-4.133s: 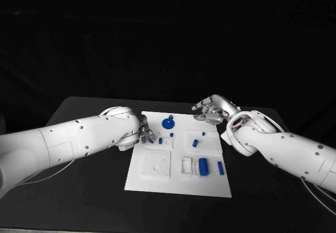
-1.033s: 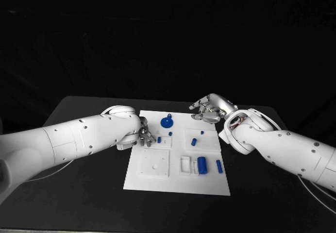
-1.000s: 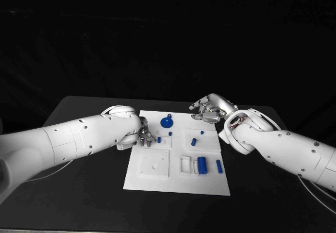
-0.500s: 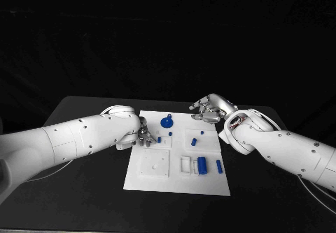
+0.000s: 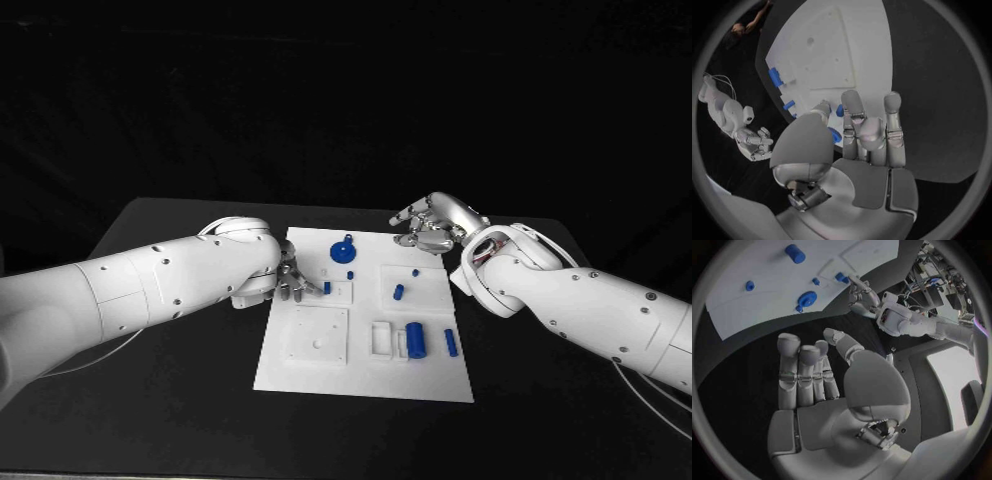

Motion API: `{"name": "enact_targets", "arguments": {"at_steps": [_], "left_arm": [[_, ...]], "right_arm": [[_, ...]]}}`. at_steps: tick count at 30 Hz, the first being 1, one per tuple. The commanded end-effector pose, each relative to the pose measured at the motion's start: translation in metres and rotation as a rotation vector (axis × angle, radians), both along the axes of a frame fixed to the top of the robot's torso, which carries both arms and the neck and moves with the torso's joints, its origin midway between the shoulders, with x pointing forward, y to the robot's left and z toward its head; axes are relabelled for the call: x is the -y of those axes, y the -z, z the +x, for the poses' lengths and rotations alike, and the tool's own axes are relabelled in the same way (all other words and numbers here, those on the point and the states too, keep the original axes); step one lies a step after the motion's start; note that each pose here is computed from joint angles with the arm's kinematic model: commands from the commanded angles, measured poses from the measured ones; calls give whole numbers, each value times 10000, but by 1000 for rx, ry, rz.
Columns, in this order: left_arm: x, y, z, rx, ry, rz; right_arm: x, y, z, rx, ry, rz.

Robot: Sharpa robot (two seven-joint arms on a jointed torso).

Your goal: Assemble the parts on the task board

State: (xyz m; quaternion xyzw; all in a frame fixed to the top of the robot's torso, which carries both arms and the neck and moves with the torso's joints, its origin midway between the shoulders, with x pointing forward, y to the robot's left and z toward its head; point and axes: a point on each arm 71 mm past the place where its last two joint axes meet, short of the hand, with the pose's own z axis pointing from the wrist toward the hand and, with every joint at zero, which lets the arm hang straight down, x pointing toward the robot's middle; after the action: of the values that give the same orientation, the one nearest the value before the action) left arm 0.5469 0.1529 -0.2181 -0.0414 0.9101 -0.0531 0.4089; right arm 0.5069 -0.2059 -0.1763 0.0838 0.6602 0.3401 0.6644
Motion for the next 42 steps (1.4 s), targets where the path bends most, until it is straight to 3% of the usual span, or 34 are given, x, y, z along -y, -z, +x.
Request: {"name": "enact_targets", "arguments": {"at_steps": [1, 14, 20, 23, 28, 34, 38, 42], "left_arm": [[3, -29, -6, -2, -2, -22], [-65, -163, 10, -2, -49, -111], [-90, -333, 54, 55, -97, -240], [-54, -462, 88, 130, -80, -359], [68, -615, 106, 282, 34, -446], [260, -715, 64, 429, 212, -469], [381, -742, 25, 503, 327, -464], [505, -707, -7, 538, 440, -425]], "right_arm": [[-8, -1, -3, 2, -11, -1], [-5, 3, -1, 1, -10, 0], [13, 5, 2, 1, -5, 3], [37, 9, 9, -2, 4, 12], [82, 13, 20, -4, 20, 26], [119, 22, 39, -5, 34, 42], [142, 28, 51, -9, 44, 62], [165, 34, 64, -13, 56, 89]]}}
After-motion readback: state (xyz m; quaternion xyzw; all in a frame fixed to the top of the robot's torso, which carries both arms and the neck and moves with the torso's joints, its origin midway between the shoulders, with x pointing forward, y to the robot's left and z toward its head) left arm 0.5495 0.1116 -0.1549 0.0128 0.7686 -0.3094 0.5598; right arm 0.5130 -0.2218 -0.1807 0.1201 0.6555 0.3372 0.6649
